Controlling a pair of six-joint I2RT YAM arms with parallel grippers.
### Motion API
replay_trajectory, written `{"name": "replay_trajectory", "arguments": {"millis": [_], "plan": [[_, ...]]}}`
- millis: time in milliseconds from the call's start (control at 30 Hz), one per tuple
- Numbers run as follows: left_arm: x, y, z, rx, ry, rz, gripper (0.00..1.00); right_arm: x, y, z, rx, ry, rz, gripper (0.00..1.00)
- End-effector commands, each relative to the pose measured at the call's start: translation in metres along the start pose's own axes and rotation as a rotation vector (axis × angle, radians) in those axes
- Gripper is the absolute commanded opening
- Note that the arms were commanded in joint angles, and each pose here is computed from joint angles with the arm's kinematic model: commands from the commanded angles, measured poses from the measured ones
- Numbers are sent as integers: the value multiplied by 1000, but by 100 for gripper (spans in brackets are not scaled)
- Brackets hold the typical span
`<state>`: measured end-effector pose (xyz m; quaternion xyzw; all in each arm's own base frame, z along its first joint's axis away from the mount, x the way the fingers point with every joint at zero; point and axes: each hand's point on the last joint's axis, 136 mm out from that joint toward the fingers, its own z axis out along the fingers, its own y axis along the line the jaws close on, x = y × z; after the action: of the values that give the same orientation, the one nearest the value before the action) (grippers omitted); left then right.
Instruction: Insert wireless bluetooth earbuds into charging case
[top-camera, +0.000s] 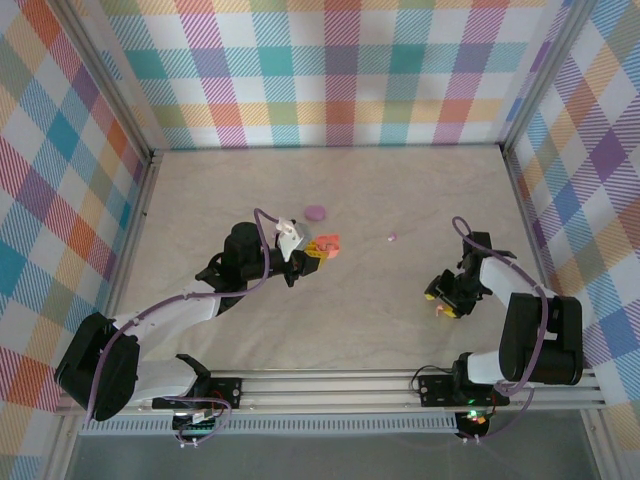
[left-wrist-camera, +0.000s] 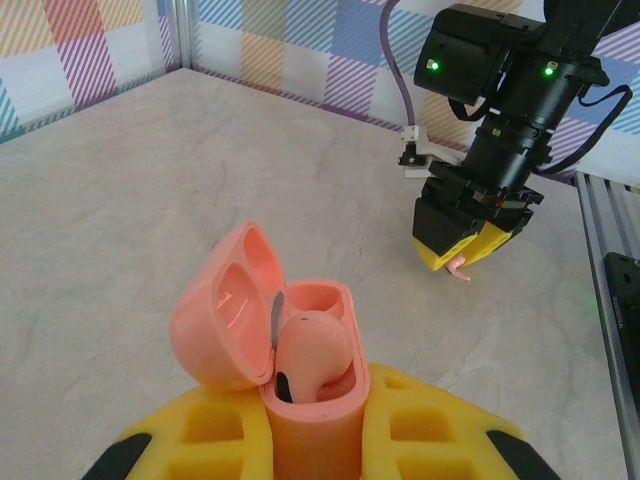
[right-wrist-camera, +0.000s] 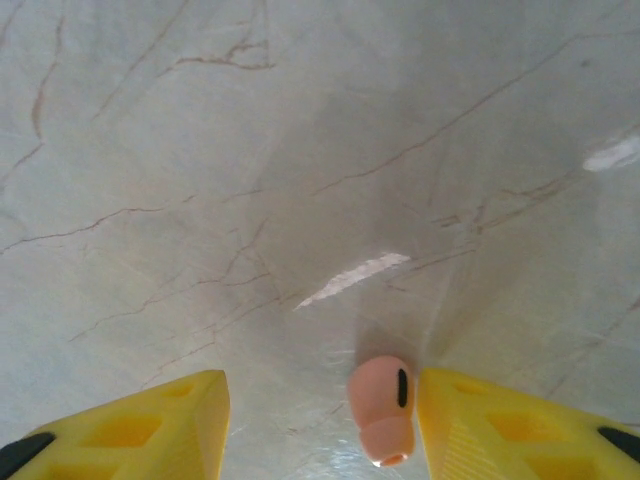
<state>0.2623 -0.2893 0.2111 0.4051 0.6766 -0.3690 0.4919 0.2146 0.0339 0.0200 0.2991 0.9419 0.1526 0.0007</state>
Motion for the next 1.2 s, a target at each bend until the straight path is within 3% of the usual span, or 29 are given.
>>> {"name": "replay_trajectory", "arguments": {"millis": [0, 267, 500, 800, 900, 1167], "plan": [[-20, -8, -1, 35, -42, 46, 0, 2, 13, -1, -77, 9, 5, 51], [-21, -9, -3, 36, -41, 45, 0, -4, 34, -24, -171, -52, -17, 48], [-20, -9, -2, 38, -38, 43, 0, 4, 49, -18, -240, -5, -10, 43], [-20, -10, -3, 43, -33, 44, 0, -6, 22, -27, -76, -113, -62, 43], [-18, -11, -5, 42, -28, 45, 0, -4, 14, -19, -38, -94, -68, 42], [-19, -12, -8, 38, -24, 54, 0, 2, 21, 5, -97, -7, -21, 28]]}}
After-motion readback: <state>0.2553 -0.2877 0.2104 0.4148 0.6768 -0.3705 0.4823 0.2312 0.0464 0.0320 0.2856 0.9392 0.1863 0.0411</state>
